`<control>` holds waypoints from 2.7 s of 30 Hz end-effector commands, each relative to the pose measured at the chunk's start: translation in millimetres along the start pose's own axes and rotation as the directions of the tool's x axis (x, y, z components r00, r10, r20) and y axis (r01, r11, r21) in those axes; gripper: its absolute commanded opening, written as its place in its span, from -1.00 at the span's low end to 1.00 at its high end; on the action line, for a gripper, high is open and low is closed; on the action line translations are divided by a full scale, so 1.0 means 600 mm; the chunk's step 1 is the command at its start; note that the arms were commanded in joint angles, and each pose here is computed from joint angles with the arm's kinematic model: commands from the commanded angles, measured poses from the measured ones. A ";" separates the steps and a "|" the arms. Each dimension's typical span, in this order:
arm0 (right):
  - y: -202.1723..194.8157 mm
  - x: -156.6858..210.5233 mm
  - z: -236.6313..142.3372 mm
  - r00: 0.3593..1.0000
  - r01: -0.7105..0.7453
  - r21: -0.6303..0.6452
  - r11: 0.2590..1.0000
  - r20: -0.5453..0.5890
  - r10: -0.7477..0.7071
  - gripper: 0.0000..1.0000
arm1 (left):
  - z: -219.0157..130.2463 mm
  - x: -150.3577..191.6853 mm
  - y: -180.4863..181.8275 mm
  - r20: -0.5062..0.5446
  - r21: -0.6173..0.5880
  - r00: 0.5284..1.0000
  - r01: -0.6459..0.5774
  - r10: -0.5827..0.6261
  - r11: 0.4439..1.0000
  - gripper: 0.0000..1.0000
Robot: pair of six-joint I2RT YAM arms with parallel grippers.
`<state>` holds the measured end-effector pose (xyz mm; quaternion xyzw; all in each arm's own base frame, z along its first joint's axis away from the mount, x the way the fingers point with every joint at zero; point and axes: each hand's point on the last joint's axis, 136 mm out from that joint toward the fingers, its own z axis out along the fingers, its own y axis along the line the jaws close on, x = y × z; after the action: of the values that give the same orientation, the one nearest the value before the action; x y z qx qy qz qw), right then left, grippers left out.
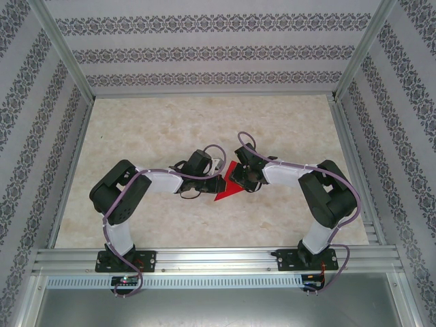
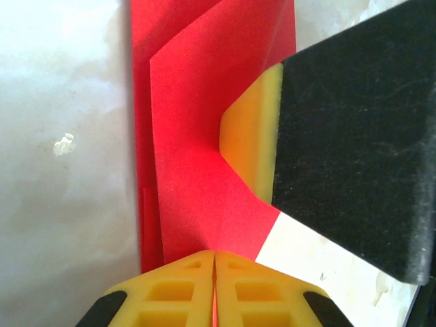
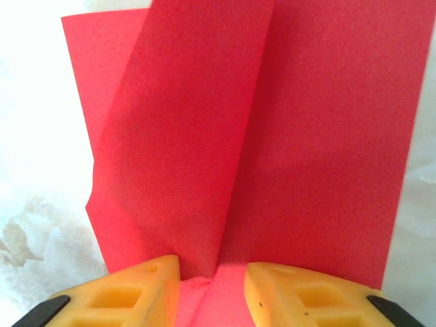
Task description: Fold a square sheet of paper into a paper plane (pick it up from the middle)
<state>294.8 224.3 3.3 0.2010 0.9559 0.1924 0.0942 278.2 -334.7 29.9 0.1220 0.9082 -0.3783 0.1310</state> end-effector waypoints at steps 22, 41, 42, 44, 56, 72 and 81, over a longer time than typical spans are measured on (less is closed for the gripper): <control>-0.163 0.085 0.063 0.989 0.000 0.328 0.945 -0.140 0.049 -0.27 | 0.012 0.007 0.034 -0.026 -0.103 0.999 0.022 -0.025 0.994 -0.81; -0.065 0.034 0.005 0.998 0.002 0.120 0.993 -0.058 0.005 -0.24 | 0.012 0.060 0.084 -0.144 -0.229 0.987 0.042 -0.077 0.973 -0.87; -0.047 0.022 -0.010 0.999 0.009 0.075 0.997 -0.033 -0.006 -0.23 | 0.012 0.064 0.086 -0.152 -0.233 0.985 0.041 -0.078 0.972 -0.87; -0.010 0.000 -0.042 0.999 0.046 -0.026 0.999 0.020 -0.045 -0.22 | 0.011 0.069 0.092 -0.163 -0.247 0.983 0.041 -0.083 0.968 -0.88; 0.059 -0.003 -0.115 0.966 0.254 -0.308 0.917 0.117 -0.229 -0.50 | 0.012 0.069 0.091 -0.172 -0.251 0.981 0.040 -0.085 0.967 -0.91; 0.071 0.031 -0.023 0.960 0.264 -0.301 0.917 -0.006 -0.278 -0.95 | 0.011 0.076 0.100 -0.187 -0.276 0.977 0.045 -0.100 0.960 -0.97; 0.012 0.001 -0.002 0.977 0.210 -0.185 0.960 -0.003 -0.215 -0.94 | 0.010 0.090 0.109 -0.214 -0.296 0.970 0.047 -0.114 0.954 -0.98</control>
<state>282.8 247.9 13.7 0.0696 0.9457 0.3009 0.1018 281.1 -327.8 17.6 0.1228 0.9317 -0.3262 0.1023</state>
